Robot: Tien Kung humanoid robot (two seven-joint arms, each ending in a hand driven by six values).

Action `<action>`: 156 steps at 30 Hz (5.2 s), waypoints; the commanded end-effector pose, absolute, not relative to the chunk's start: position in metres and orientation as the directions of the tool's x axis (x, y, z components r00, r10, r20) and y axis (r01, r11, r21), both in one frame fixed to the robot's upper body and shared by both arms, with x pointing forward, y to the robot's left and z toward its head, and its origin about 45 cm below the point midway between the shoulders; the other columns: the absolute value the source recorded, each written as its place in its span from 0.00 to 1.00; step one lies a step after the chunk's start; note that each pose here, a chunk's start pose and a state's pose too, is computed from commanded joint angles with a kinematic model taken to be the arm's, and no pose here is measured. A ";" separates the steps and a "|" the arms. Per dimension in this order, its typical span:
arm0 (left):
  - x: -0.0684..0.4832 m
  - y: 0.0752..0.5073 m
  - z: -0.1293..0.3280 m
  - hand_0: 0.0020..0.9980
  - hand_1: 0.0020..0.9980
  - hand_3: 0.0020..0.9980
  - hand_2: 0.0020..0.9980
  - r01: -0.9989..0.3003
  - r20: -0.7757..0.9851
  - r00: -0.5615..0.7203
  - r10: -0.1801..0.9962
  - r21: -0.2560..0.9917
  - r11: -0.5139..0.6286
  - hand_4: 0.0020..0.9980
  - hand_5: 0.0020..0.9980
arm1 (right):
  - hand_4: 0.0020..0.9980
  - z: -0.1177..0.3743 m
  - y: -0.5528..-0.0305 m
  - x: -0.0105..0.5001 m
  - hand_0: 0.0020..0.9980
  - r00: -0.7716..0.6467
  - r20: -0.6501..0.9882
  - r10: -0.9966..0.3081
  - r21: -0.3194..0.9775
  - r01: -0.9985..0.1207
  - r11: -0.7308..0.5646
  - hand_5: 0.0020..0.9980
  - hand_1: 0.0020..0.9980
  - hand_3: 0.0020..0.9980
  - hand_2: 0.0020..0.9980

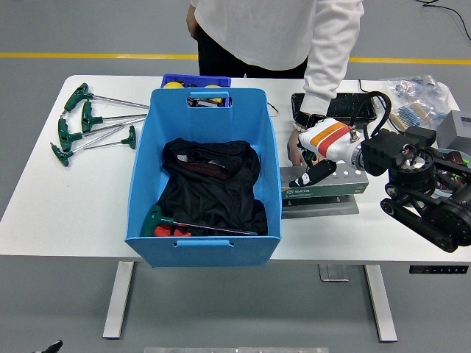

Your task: Lift tool from toolbox,place it in box,lift tool from toolbox,place it in box

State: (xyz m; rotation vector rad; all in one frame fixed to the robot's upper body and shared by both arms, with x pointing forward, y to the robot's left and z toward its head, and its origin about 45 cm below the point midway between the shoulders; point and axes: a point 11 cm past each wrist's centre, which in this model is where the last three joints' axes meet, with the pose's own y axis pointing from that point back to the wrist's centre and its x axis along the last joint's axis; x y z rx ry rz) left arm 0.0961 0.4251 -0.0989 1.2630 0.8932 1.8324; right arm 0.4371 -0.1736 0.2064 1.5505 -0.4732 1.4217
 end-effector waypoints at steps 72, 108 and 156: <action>0.099 0.429 -0.097 0.72 0.72 0.64 0.75 -0.182 0.453 -0.260 0.853 0.844 -0.504 0.63 0.52 | 1.00 0.323 -0.083 0.401 0.08 0.086 0.994 0.068 0.109 -0.694 -0.712 0.80 0.05 0.09 0.10; 0.098 0.428 -0.098 0.72 0.72 0.64 0.75 -0.175 0.457 -0.248 0.854 0.846 -0.503 0.63 0.52 | 1.00 0.290 -0.087 0.400 0.88 0.145 0.988 0.057 0.143 -0.703 -0.697 0.81 0.87 1.00 0.95; 0.098 0.421 -0.100 0.71 0.72 0.64 0.75 -0.183 0.446 -0.256 0.858 0.849 -0.496 0.63 0.52 | 1.00 0.212 -0.333 0.354 0.92 0.061 -0.218 -0.974 0.068 -0.995 -0.077 0.90 0.88 0.91 0.89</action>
